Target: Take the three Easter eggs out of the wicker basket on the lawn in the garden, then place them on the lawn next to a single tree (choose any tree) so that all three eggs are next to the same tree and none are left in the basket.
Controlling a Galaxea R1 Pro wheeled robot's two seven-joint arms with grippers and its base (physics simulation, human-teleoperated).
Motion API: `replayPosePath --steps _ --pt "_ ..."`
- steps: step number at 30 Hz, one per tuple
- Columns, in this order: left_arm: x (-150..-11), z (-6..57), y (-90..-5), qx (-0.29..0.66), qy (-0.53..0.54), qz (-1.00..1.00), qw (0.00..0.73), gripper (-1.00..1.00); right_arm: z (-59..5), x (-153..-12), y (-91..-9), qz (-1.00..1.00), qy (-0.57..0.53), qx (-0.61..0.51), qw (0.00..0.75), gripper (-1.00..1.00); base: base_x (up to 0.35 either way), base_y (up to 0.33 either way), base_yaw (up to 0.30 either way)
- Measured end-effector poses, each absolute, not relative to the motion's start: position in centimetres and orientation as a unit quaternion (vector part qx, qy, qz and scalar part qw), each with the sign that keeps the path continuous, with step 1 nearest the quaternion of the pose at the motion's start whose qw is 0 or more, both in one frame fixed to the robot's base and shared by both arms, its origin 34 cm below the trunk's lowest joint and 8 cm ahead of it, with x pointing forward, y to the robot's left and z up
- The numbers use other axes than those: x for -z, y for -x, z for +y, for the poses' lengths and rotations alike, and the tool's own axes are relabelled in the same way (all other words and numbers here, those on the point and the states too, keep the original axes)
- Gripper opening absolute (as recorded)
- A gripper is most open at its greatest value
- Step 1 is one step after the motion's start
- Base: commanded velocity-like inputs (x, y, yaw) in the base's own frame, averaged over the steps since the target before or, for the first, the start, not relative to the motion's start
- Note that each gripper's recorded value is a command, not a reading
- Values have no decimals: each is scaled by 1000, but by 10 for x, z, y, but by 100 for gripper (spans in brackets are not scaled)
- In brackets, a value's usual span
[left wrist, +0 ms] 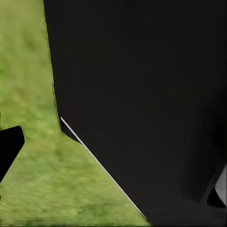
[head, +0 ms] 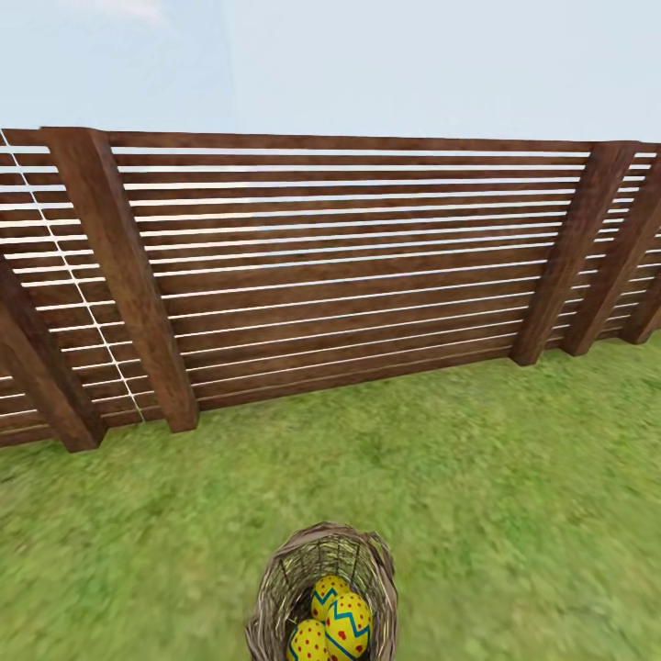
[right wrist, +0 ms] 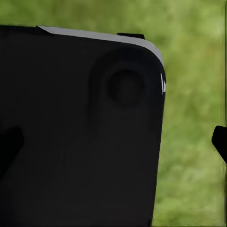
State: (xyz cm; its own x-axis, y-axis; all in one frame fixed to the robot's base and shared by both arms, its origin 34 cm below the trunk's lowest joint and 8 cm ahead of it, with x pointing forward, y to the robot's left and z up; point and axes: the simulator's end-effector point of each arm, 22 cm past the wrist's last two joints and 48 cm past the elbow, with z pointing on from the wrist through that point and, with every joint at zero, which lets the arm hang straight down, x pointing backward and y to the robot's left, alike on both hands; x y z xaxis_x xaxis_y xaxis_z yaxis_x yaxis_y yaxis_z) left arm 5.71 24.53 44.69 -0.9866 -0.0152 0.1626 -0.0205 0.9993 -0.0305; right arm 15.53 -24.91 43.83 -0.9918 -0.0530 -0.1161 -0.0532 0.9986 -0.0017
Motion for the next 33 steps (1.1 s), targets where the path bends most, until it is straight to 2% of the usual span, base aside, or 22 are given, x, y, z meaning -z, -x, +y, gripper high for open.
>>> replayPosePath --steps 5,18,19,20,21,22,23,24,29,33 --pt "-447 233 -60 -32 -18 -996 82 100 -257 -437 -191 995 45 0 87 100 -6 0 0" --pt "-435 237 -143 -28 -59 -997 33 100 -267 -437 -247 993 36 10 111 100 -16 0 0" --pt "-442 236 -165 -36 -67 -993 93 100 -270 -434 -238 999 35 14 28 100 0 0 0" --pt "-457 243 -297 -38 -65 -997 -12 100 -271 -444 -245 998 34 21 -55 100 0 0 0" --pt "-489 246 -420 -43 -62 -992 -101 100 -270 -462 -304 999 32 23 -24 100 0 0 0" --pt "-510 247 -468 -45 -60 -988 -132 100 -266 -499 -402 996 32 24 83 100 0 0 0" --pt "-512 247 -453 -45 -61 -990 -120 100 -262 -569 -506 976 32 25 213 100 0 0 8" --pt "-514 248 -433 -45 -62 -991 -106 100 -259 -635 -571 951 31 26 305 100 0 0 57" --pt "-600 239 -524 -87 -83 -972 -203 100 -282 -693 -640 926 11 80 370 100 0 0 217" --pt "-639 231 -558 -113 -93 -956 -252 100 -302 -726 -668 907 -10 124 403 100 0 0 284"
